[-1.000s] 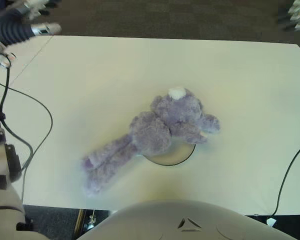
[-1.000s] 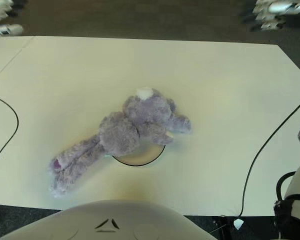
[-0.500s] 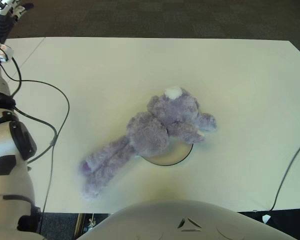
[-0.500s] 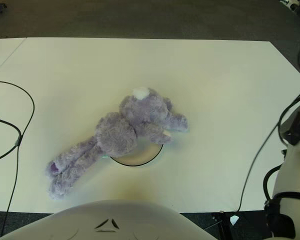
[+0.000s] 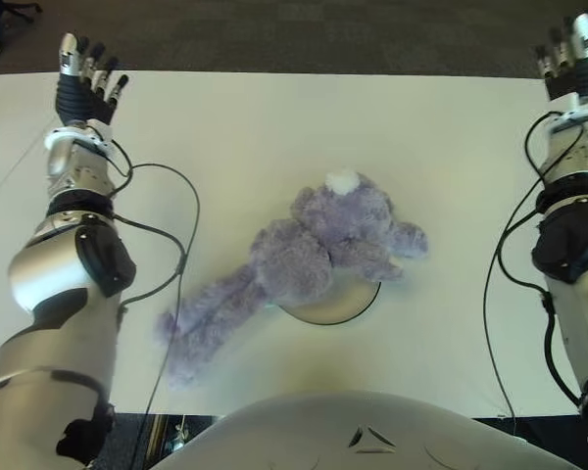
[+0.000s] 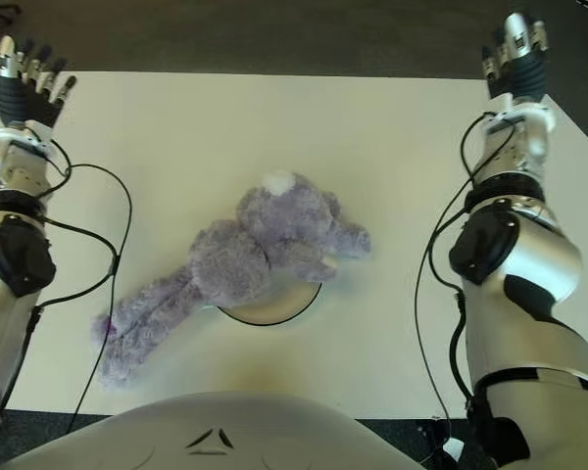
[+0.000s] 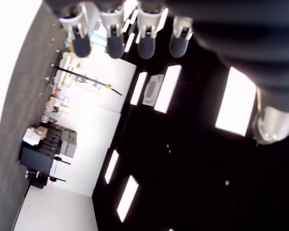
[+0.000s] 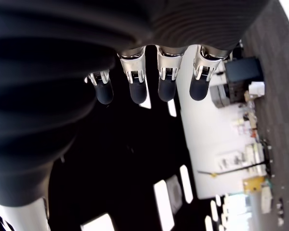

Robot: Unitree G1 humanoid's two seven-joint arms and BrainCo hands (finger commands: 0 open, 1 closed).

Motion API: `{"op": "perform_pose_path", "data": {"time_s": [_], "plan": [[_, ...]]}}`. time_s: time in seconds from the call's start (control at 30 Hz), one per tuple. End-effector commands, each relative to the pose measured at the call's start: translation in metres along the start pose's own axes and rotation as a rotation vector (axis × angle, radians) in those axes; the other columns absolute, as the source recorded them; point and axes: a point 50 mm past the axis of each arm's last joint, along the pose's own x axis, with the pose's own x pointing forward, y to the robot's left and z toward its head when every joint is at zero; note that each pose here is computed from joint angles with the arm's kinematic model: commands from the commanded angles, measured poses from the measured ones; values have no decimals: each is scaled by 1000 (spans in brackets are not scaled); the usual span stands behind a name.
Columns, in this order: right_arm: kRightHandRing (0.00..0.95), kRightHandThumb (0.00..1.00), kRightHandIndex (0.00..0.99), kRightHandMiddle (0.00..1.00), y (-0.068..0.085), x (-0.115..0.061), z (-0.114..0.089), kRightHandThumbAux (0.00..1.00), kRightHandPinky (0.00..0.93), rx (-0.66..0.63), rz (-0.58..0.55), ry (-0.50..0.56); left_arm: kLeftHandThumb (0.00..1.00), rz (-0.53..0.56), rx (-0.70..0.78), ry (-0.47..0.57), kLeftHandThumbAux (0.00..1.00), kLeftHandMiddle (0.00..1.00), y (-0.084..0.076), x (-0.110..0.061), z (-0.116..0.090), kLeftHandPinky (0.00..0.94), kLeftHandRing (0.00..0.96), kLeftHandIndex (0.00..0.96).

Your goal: Put the doll into the plate.

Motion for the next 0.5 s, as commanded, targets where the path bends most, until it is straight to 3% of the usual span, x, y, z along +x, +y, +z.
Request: {"op": "perform_pose_path", "data": {"time_s": [0.03, 0.5], "plan": [[47, 0, 85, 82, -9, -7, -11, 768, 46, 50, -75, -20, 0, 65, -120, 26, 464, 0, -6, -3, -23, 0, 0, 0], [43, 0, 73, 84, -10, -32, -63, 728, 6, 40, -217, 27, 0, 175, -242, 86, 475, 0, -7, -28, -78, 0, 0, 0]]}}
